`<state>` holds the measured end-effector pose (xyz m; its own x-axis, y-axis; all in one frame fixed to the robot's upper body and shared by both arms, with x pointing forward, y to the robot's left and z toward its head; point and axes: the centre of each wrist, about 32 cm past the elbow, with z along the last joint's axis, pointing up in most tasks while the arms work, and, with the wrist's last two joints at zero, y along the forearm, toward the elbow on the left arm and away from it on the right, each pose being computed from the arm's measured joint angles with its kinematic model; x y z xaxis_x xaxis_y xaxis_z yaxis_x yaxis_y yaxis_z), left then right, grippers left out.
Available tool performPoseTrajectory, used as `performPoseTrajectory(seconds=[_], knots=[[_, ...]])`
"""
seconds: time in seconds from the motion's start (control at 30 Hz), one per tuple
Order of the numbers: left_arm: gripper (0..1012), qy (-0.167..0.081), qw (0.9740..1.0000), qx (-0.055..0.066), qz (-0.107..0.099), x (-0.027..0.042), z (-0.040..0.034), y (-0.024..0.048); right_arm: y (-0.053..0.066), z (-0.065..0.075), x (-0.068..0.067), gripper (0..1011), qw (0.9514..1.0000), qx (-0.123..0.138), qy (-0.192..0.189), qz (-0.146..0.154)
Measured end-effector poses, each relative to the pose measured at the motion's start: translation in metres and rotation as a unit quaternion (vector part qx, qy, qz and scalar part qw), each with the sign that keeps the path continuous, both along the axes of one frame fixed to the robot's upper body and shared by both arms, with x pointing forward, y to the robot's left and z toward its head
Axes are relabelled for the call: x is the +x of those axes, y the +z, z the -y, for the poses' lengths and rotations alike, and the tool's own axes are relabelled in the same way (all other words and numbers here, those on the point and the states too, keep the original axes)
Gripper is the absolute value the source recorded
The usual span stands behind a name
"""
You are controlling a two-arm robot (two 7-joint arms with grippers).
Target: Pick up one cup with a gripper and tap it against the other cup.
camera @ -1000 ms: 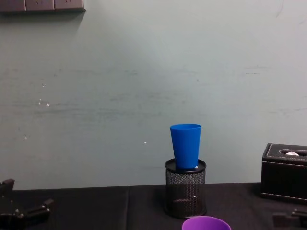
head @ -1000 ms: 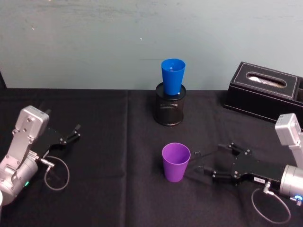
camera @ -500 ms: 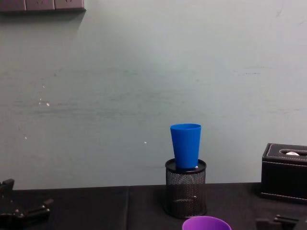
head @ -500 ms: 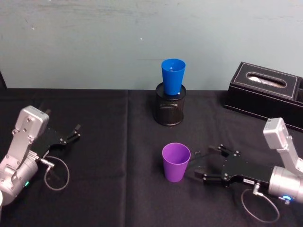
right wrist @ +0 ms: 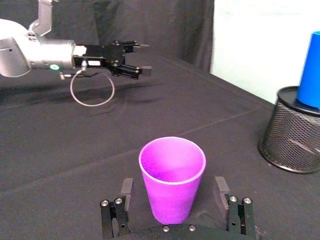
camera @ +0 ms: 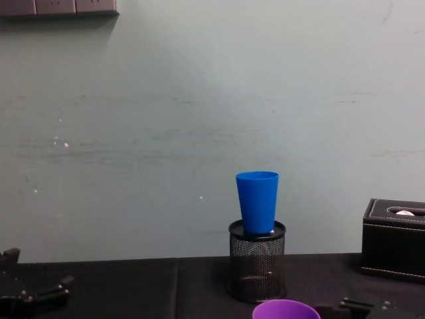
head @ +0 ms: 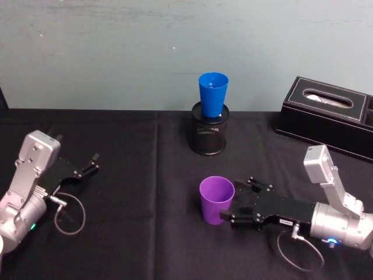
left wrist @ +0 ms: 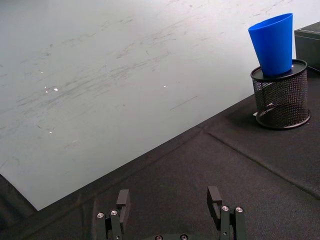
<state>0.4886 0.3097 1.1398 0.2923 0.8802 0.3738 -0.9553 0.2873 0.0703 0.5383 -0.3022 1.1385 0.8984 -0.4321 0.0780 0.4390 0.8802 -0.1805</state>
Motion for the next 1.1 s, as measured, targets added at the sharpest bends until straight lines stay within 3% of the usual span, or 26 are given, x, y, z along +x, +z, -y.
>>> performPoseTrajectory(seconds=[0.5, 1.1], knots=[[1011, 0.000, 1.0000, 0.000, 0.000, 0.0000, 0.0000, 0.0000, -0.009, -0.021, 0.005, 1004, 0.9998, 0.009, 0.015, 0.003], [1012, 0.000, 1.0000, 0.000, 0.000, 0.0000, 0.0000, 0.0000, -0.014, -0.026, 0.006, 1004, 0.9998, 0.016, 0.011, 0.007]])
